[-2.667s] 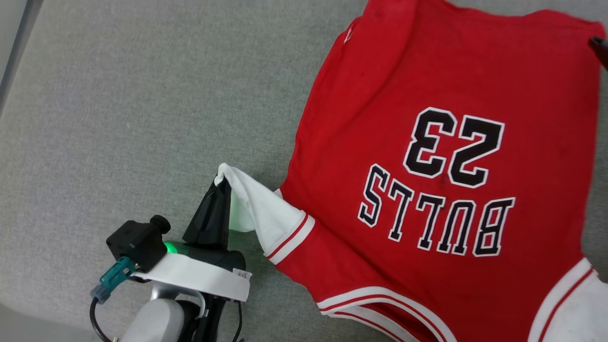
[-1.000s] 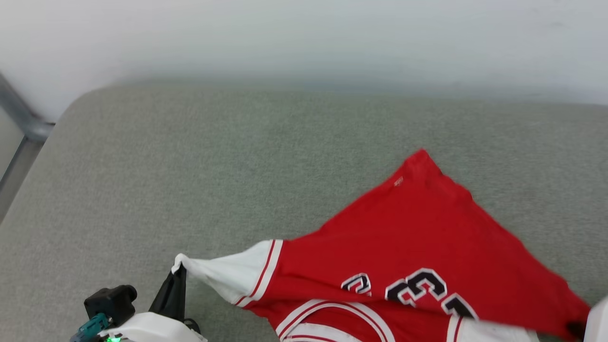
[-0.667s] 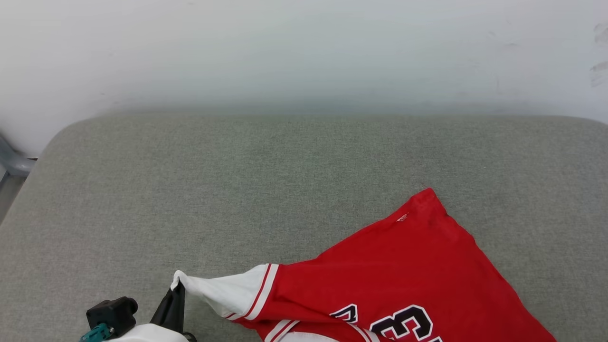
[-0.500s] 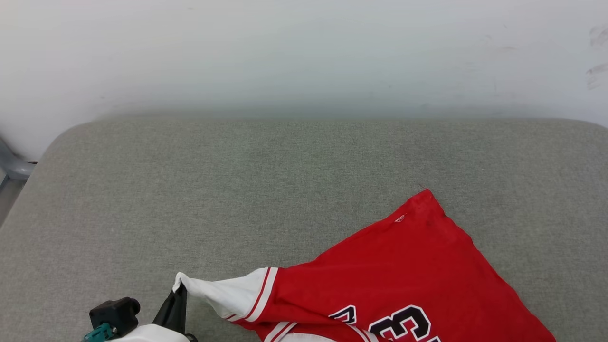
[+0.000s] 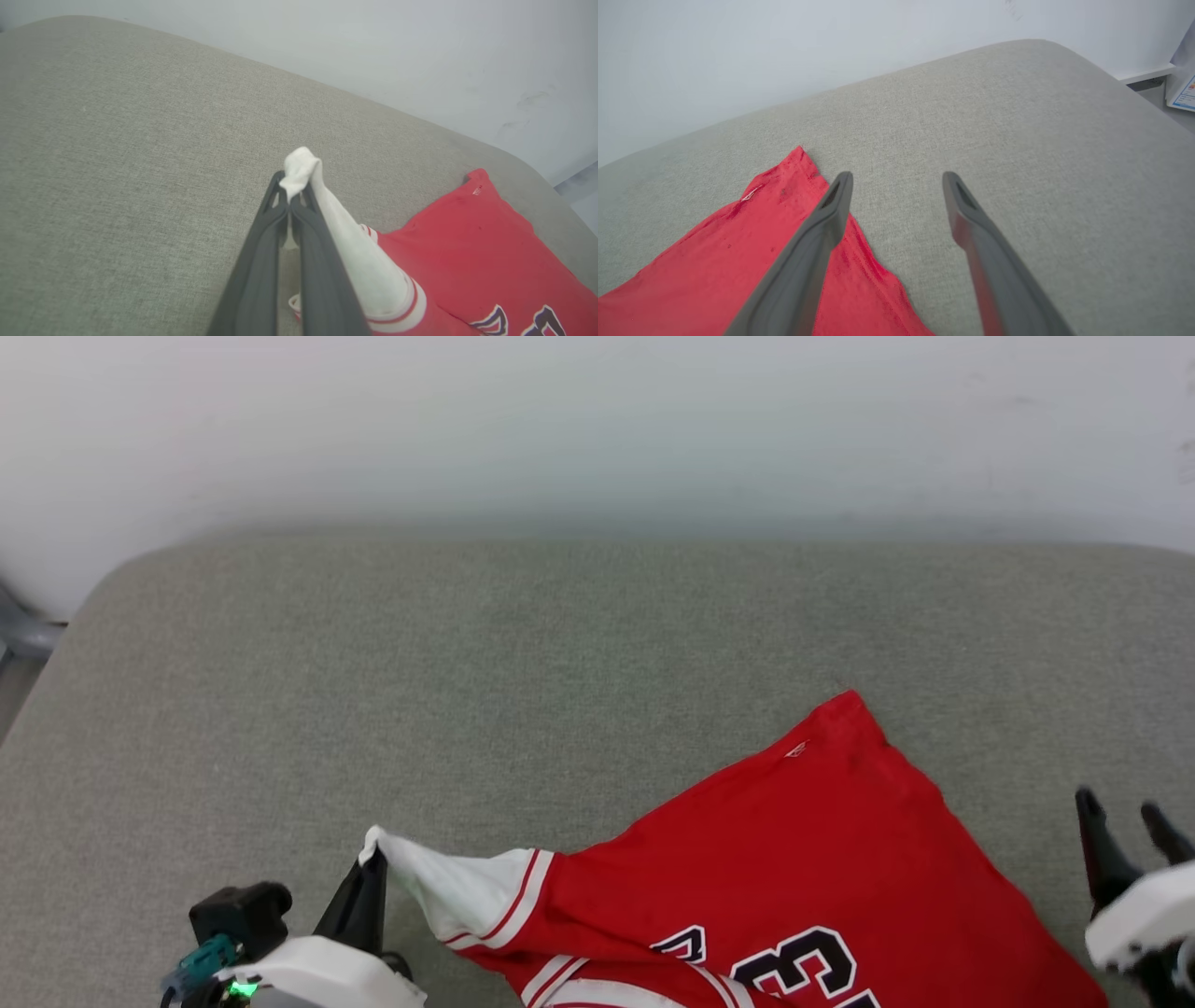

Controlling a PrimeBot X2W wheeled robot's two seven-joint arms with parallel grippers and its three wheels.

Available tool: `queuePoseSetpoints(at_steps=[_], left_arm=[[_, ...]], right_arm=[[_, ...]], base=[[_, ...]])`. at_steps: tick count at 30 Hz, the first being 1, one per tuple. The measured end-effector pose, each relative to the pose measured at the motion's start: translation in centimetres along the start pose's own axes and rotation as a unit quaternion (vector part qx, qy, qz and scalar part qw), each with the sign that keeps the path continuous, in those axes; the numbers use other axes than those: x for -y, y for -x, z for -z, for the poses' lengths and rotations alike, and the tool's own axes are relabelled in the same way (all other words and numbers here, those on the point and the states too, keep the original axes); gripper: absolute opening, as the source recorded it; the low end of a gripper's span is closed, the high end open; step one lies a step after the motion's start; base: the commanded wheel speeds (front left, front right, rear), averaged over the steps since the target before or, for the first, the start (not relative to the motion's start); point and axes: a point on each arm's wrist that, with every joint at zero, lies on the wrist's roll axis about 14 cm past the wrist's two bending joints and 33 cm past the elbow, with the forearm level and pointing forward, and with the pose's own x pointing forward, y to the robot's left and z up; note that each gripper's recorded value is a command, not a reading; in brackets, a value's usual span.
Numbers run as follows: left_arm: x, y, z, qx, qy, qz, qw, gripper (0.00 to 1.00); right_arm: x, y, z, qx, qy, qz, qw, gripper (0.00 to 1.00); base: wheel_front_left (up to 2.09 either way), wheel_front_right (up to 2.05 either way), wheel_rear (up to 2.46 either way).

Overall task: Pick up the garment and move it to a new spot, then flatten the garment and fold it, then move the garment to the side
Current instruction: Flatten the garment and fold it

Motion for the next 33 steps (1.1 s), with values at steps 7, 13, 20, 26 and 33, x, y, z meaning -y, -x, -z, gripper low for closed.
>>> queuePoseSetpoints(at_steps=[7,13,20,26,33], left_arm=[[0.9,-2.0,-0.8,0.015,0.000,0.014,1.000,0.00],[1.0,-3.9,-1.1,0.022,-0.003,0.020,1.000,0.00],[0.4,-5.6,-0.4,0.022,-0.006,0.014,1.000,0.00],[-0.5,-6.8,0.7,0.012,-0.004,0.001,1.000,0.00],[-1.6,-7.0,1.7,0.003,-0.005,-0.015,1.000,0.00]], right_arm=[[-2.7,-6.0,1.0,-0.111,0.032,-0.045,0.992,1.00],[-6.3,-10.2,2.4,-0.228,0.097,-0.092,0.964,1.00],[-10.2,-13.6,4.6,-0.318,0.158,-0.139,0.925,1.00],[-11.3,-14.6,9.5,-0.401,0.191,-0.158,0.882,1.00],[-10.5,-14.4,11.8,-0.471,0.204,-0.152,0.845,0.00]], base=[[0.00,0.00,0.00],[0.00,0.00,0.00],[0.00,0.00,0.00],[0.00,0.00,0.00],[0.00,0.00,0.00]])
